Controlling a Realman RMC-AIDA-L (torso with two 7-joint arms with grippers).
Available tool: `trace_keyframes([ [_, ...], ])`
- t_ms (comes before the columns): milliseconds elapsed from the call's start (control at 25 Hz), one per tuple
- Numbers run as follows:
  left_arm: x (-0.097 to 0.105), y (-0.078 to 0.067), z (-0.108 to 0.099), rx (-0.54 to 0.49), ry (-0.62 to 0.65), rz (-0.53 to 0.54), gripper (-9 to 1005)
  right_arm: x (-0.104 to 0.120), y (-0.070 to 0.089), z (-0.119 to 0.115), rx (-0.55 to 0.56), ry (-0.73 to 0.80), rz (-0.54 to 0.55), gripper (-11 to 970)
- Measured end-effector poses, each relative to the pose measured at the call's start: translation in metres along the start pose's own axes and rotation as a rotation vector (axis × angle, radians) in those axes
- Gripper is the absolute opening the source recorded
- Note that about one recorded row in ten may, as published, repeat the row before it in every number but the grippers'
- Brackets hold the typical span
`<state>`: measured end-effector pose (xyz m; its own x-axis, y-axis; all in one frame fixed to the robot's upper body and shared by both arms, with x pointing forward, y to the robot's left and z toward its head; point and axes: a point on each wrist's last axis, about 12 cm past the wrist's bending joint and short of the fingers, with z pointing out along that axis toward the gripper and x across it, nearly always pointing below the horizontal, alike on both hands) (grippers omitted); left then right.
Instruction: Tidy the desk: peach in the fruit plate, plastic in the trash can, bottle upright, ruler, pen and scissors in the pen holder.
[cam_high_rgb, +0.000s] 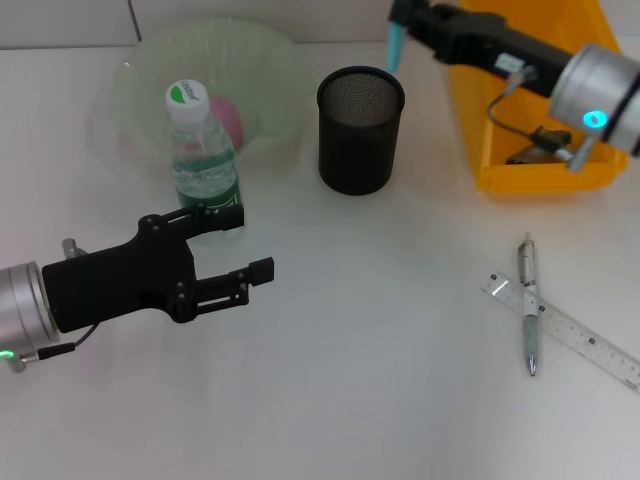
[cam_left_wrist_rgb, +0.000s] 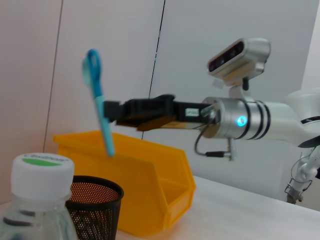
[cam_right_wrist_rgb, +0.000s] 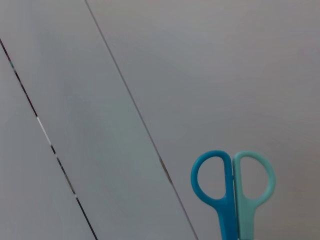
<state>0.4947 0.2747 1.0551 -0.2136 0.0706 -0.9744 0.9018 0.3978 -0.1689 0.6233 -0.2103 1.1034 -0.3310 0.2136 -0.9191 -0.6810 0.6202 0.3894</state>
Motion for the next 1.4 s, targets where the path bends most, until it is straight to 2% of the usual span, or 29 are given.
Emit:
trace_keyframes([
  [120, -0.001, 0.001, -0.001, -0.006, -0.006, 0.002, 777, 0.006, 0.002, 0.014, 0.026, 0.046, -0.018, 220],
  [440, -0.001, 0.001, 0.000, -0.020, -0.021, 0.002, 778, 0.010, 0.008, 0.017, -0.017, 0.104, -0.043, 234],
  [680, -0.001, 0.001, 0.001, -0.018, -0.022, 0.003, 777, 0.007, 0.009, 0.011, -0.046, 0.090, -0.026, 468],
  [760, -0.001, 0.001, 0.001, -0.018, -0.022, 0.003, 777, 0.000, 0.010, 0.002, -0.082, 0.070, -0.017, 543],
  [880, -0.001, 0.000, 0.000, -0.016, -0.024, 0.002, 778, -0.020, 0.012, -0.024, -0.161, 0.096, -0.027, 656],
  [920, -0.001, 0.000, 0.000, -0.015, -0.025, 0.002, 778, -0.038, 0.016, -0.046, -0.188, 0.185, -0.075, 665],
  [960, -0.001, -0.001, 0.000, -0.012, -0.026, 0.002, 778, -0.038, 0.016, -0.046, -0.188, 0.185, -0.075, 673],
  [1040, -0.001, -0.001, -0.001, -0.009, -0.027, 0.002, 778, -0.054, 0.022, -0.064, -0.180, 0.305, -0.136, 691],
  [1080, -0.001, -0.001, -0.001, -0.009, -0.026, 0.002, 778, -0.060, 0.026, -0.073, -0.164, 0.389, -0.164, 699],
  [1120, -0.001, -0.001, -0.001, -0.008, -0.025, 0.002, 778, -0.067, 0.033, -0.084, -0.122, 0.554, -0.213, 708],
  [1160, -0.001, -0.001, -0.001, -0.007, -0.025, 0.002, 778, -0.067, 0.033, -0.084, -0.122, 0.554, -0.213, 716],
  [1320, -0.001, -0.002, 0.000, -0.005, -0.026, 0.001, 778, -0.068, 0.039, -0.095, -0.030, 0.832, -0.276, 751],
  [1400, -0.001, -0.002, 0.000, -0.002, -0.027, 0.002, 777, -0.064, 0.038, -0.094, -0.011, 0.910, -0.298, 751],
])
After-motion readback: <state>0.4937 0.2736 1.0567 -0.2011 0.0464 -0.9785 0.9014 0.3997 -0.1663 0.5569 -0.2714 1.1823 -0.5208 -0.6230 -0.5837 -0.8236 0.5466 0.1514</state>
